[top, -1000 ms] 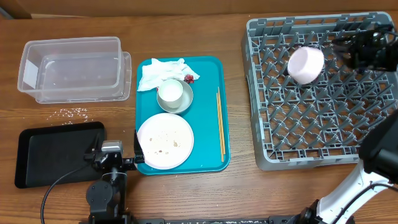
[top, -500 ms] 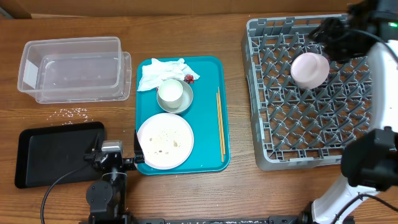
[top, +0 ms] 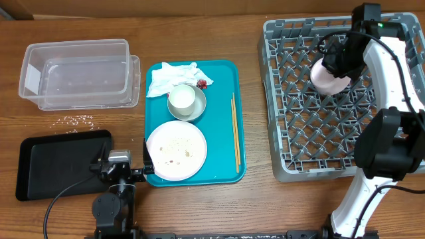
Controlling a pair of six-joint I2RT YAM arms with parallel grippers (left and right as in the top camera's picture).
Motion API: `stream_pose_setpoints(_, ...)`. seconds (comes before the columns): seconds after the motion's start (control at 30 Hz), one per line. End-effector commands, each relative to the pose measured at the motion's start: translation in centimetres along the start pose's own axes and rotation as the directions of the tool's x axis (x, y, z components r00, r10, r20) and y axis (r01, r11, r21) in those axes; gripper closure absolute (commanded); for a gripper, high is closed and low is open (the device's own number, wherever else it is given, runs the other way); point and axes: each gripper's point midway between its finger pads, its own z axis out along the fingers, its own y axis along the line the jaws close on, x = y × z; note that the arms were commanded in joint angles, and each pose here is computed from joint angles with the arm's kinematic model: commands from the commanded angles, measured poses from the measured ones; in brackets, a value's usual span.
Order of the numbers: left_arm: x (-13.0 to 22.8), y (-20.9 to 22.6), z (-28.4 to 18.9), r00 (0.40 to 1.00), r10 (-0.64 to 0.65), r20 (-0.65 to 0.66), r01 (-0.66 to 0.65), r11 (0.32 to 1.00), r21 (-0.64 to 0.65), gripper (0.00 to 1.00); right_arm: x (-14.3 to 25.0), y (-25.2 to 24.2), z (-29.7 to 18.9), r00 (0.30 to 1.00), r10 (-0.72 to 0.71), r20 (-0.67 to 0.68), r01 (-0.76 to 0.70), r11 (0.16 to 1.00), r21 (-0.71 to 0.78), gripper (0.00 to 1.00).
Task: Sort waste into correct bins and load items into the dishwasher
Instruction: 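Lower the pink bowl upside down into the rack and release, then move the right gripper back to the white cup on the tray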
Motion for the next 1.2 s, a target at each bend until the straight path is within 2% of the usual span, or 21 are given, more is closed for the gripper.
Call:
stream_pose_setpoints(0.0,-0.1,-0.1,0.0,1.000,-0.014,0.009,0.014,1.000,0.006,0.00,-1.1,-1.7,-0.3,0.998,0.031,0.053,-0.035,0.996,0.082,0.96)
stream_pose_setpoints(0.07,-0.1,-0.1,0.0,1.000,-0.014,0.009,0.014,1.000,0.006,0.00,-1.4,-2.8,-0.5,0.995,0.069,0.074,-0.078,0.989,0.123,0.96)
stream_pose_setpoints(0.33,-0.1,-0.1,0.0,1.000,-0.014,0.009,0.014,1.000,0.006,0.00,-2.9,-4.1,-3.3,0.990,0.095,0.105,-0.108,0.986,0.124,0.96)
stream_pose_setpoints(0.43,-0.1,-0.1,0.0,1.000,-0.014,0.009,0.014,1.000,0.006,0.00,-2.5,-1.4,-6.3,0.995,0.062,0.081,-0.063,0.998,0.017,0.96)
stream_pose_setpoints(0.57,-0.1,-0.1,0.0,1.000,-0.014,0.009,0.014,1.000,0.006,0.00,-0.1,5.7,-9.7,0.990,-0.131,0.056,0.142,0.957,-0.254,0.94)
stream_pose_setpoints(0.67,-0.1,-0.1,0.0,1.000,-0.014,0.009,0.014,1.000,0.006,0.00,3.4,11.7,-11.9,0.952,-0.298,0.068,0.297,0.849,-0.438,0.85)
stream_pose_setpoints(0.7,-0.1,-0.1,0.0,1.000,-0.014,0.009,0.014,1.000,0.006,0.00,4.6,13.4,-12.1,0.938,-0.339,0.068,0.329,0.816,-0.475,0.77)
stream_pose_setpoints(0.77,-0.1,-0.1,0.0,1.000,-0.014,0.009,0.014,1.000,0.006,0.00,6.9,16.4,-12.2,0.912,-0.404,0.070,0.380,0.769,-0.515,0.25)
stream_pose_setpoints(0.8,-0.1,-0.1,0.0,1.000,-0.014,0.009,0.014,1.000,0.006,0.00,8.1,17.8,-11.9,0.895,-0.439,0.073,0.410,0.748,-0.522,0.18)
stream_pose_setpoints(1.0,-0.1,-0.1,0.0,1.000,-0.014,0.009,0.014,1.000,0.006,0.00,15.1,25.1,-9.1,0.785,-0.607,0.124,0.580,0.648,-0.494,0.18)
stream_pose_setpoints(1.1,-0.1,-0.1,0.0,1.000,-0.014,0.009,0.014,1.000,0.006,0.00,17.9,27.7,-7.0,0.774,-0.616,0.147,0.614,0.674,-0.412,0.20)
stream_pose_setpoints(1.17,-0.1,-0.1,0.0,1.000,-0.014,0.009,0.014,1.000,0.006,0.00,19.8,29.5,-5.7,0.757,-0.627,0.182,0.647,0.684,-0.337,0.25)
